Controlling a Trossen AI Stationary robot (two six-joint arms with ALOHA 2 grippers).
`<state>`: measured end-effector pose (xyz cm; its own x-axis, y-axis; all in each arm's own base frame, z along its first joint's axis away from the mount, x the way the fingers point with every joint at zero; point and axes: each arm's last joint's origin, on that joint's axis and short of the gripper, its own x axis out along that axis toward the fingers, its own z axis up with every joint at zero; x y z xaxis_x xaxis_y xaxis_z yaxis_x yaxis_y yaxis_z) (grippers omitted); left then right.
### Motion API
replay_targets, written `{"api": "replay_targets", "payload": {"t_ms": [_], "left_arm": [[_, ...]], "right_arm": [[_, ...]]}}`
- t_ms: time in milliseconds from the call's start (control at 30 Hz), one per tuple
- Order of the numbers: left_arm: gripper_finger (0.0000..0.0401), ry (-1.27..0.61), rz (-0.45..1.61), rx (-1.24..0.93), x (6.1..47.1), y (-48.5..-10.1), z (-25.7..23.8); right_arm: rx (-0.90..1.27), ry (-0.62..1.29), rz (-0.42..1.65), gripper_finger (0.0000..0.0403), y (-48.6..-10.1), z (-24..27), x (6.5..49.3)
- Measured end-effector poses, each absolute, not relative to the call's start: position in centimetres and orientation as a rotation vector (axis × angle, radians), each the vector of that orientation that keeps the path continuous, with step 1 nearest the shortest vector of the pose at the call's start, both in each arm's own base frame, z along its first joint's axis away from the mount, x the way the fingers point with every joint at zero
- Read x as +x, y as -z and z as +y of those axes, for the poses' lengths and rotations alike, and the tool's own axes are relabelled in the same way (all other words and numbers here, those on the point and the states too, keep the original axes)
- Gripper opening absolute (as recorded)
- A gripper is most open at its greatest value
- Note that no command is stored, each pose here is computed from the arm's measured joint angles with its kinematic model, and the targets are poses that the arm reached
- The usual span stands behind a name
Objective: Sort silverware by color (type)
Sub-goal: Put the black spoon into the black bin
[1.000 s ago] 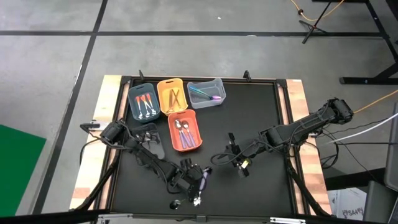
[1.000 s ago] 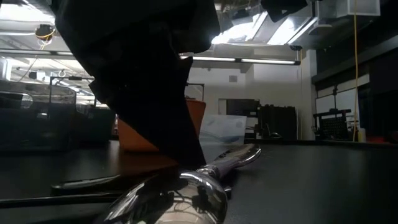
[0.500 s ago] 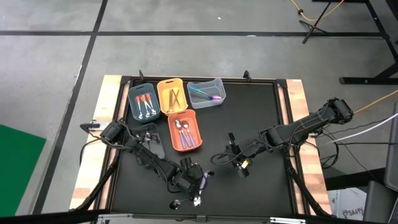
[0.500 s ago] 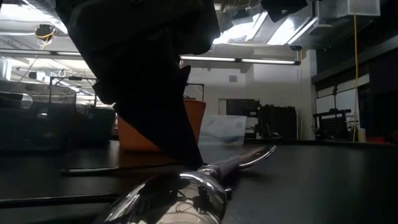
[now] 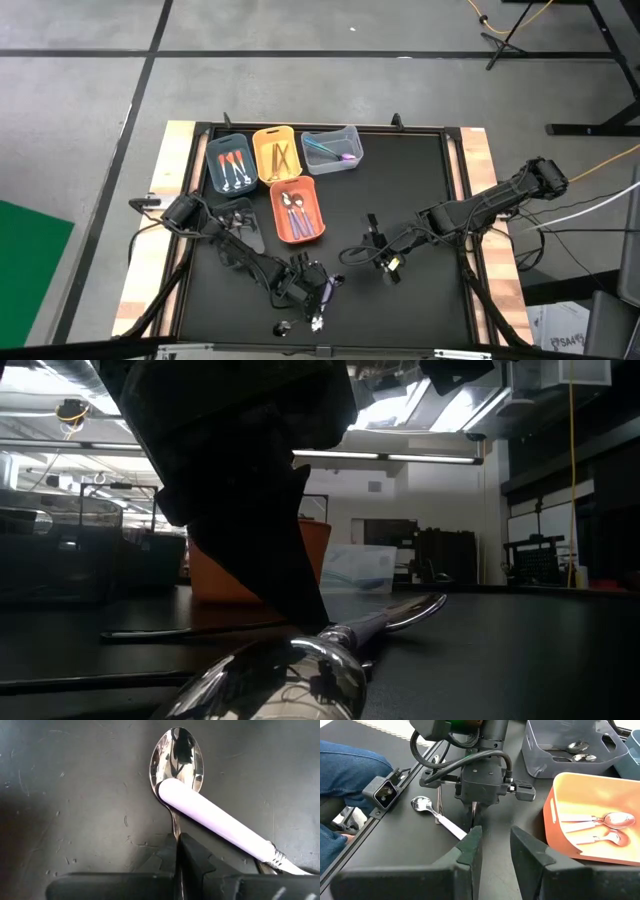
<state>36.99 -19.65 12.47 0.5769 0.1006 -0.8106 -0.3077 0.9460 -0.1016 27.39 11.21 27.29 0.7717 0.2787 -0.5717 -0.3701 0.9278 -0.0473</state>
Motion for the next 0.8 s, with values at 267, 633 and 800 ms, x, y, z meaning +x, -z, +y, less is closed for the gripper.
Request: {"api": "replay_targets", "payload": {"t_ms": [267,633,800], "left_arm": [[0.0002,-0.226,0.921,-0.256,36.7,-13.8,-19.6],[0.0001,-0.257,0.902,-0.262,36.2,-16.7,-18.2],[0.0001,-0.314,0.899,-0.232,36.1,-17.3,-17.3]], "right_arm": [[-0.16,-0.353,0.593,0.0092,-27.3,11.2,27.4],[-0.161,-0.353,0.593,0.0092,-27.3,11.2,27.4],[-0.161,-0.353,0.594,0.0092,-27.3,11.2,27.4]]}}
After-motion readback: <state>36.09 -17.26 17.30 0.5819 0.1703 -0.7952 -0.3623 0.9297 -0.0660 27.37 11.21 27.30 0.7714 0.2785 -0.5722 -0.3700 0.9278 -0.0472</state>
